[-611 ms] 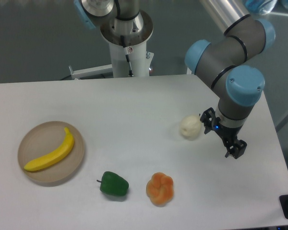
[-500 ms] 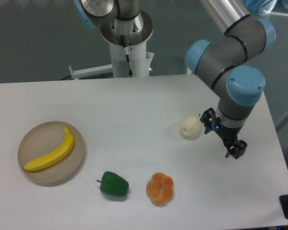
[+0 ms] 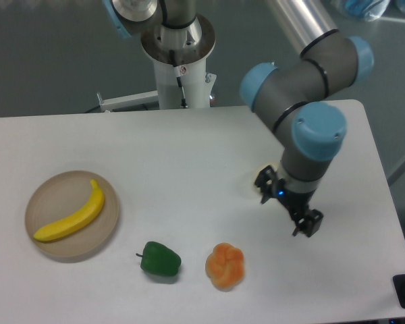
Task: Pick up the banana from the plate
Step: 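Move the gripper across the table and lower it over the banana on the plate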
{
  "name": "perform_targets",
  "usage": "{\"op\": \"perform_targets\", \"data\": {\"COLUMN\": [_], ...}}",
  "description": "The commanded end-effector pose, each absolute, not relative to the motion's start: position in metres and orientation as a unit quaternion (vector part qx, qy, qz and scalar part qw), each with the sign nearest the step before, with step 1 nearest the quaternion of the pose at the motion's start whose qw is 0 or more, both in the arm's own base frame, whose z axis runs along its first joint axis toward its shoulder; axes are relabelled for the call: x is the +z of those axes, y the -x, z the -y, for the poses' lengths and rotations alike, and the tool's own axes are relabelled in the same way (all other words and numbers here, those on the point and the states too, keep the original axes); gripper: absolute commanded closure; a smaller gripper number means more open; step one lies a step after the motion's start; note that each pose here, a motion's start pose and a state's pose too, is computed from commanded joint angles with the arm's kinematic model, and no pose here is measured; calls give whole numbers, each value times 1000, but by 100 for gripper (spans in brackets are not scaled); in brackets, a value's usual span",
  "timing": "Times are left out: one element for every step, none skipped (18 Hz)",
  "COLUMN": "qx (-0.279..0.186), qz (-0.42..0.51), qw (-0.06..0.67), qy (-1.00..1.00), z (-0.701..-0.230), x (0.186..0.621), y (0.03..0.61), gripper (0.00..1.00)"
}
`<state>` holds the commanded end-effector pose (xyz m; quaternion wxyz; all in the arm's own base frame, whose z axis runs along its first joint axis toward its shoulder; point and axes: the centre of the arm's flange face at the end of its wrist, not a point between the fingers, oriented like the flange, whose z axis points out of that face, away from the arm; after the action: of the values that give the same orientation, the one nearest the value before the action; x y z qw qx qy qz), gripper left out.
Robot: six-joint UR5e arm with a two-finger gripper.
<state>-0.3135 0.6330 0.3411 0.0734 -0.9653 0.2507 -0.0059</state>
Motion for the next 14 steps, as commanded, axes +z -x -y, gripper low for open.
{"op": "perform_targets", "data": {"qx": [-10,-12,-17,-25,-36,-45,-51,-55,-53,-47,-40,-34,-31,-29], "qz": [-254,-266,-280,-284,-292,-301,-309,-314,-315,-314,-308,-306,-307,-313], "qw": [75,74,67,60,50,40,33,28,30,37,50,59,65,70], "qy": [964,961,958,957,955,952,949,948,947,948,949,950,949,947], "z": [-639,-645,-658,-661,-660,-658,-658,-658,-658,-658,-656,-653,-651,-648], "x": [340,340,334,324,311,300,290,279,273,269,261,257,250,243], "y": [298,280,246,225,205,185,164,142,122,104,76,57,39,19], "gripper": [0,0,0,0,0,0,0,0,0,0,0,0,0,0]}}
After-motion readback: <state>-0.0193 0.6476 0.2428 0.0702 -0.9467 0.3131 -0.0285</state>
